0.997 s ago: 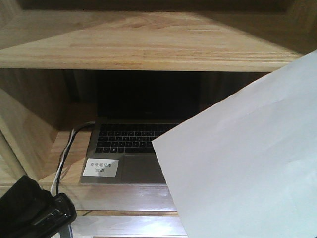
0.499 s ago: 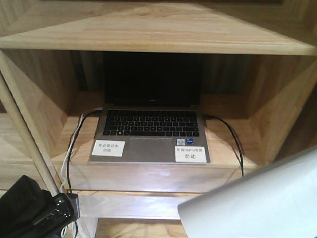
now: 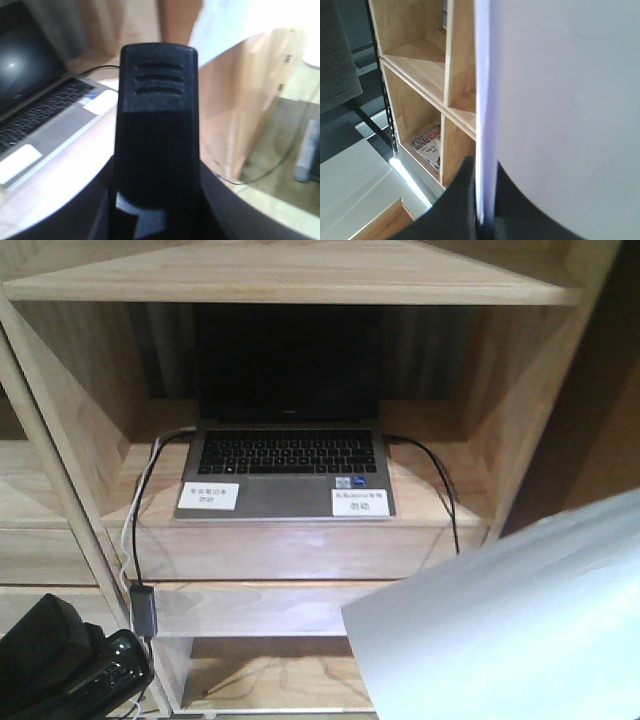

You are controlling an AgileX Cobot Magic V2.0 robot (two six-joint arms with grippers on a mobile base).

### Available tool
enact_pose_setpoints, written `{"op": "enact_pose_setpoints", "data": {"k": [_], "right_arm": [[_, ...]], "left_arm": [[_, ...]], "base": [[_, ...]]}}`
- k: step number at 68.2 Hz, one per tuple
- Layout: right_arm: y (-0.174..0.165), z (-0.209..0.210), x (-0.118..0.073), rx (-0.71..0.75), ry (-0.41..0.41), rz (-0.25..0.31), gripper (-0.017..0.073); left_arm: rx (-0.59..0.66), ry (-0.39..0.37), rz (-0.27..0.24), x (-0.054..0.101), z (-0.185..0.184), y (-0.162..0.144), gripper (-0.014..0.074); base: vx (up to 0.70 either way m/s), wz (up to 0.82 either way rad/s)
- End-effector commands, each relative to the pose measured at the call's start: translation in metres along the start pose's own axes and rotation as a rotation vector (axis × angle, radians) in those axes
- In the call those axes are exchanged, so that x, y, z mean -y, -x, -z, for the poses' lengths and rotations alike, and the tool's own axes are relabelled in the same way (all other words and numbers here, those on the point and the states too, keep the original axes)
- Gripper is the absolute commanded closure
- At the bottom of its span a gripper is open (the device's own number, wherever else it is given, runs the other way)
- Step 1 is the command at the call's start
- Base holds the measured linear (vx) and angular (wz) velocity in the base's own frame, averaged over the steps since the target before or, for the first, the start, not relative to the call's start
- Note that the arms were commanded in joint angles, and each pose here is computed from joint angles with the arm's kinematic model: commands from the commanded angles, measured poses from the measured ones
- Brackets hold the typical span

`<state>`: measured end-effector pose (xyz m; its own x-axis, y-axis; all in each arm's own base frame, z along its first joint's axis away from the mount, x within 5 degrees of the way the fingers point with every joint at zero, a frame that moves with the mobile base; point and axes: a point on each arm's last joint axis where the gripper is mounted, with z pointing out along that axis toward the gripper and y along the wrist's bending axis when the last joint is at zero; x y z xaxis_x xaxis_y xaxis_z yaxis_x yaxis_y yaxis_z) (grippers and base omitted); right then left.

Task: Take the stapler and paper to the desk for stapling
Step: 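Drive the base to the wooden desk holding stapler and paper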

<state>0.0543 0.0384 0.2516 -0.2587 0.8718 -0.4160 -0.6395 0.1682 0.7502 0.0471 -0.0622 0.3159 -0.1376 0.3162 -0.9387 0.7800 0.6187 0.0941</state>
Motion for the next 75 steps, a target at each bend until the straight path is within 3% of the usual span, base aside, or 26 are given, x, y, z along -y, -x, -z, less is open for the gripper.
{"op": "enact_pose_setpoints", "data": {"k": [1, 41, 75], "right_arm": [[0.0, 0.0002, -0.0029, 0.005, 0.045, 0.005, 0.0562], [0.0, 0.0002, -0.0029, 0.005, 0.045, 0.005, 0.0562], [0.0, 0.0002, -0.0029, 0.005, 0.045, 0.005, 0.0562]], "left_arm": [[0.108, 0.041, 0.04, -0.004, 0.0038, 0.0161, 0.06], [0.108, 0.041, 0.04, -0.004, 0.0038, 0.0161, 0.06], [0.108, 0.041, 0.04, -0.004, 0.0038, 0.0161, 0.06]], "base": [[-0.17, -0.1], [-0.13, -0.06], [-0.02, 0.2]]}}
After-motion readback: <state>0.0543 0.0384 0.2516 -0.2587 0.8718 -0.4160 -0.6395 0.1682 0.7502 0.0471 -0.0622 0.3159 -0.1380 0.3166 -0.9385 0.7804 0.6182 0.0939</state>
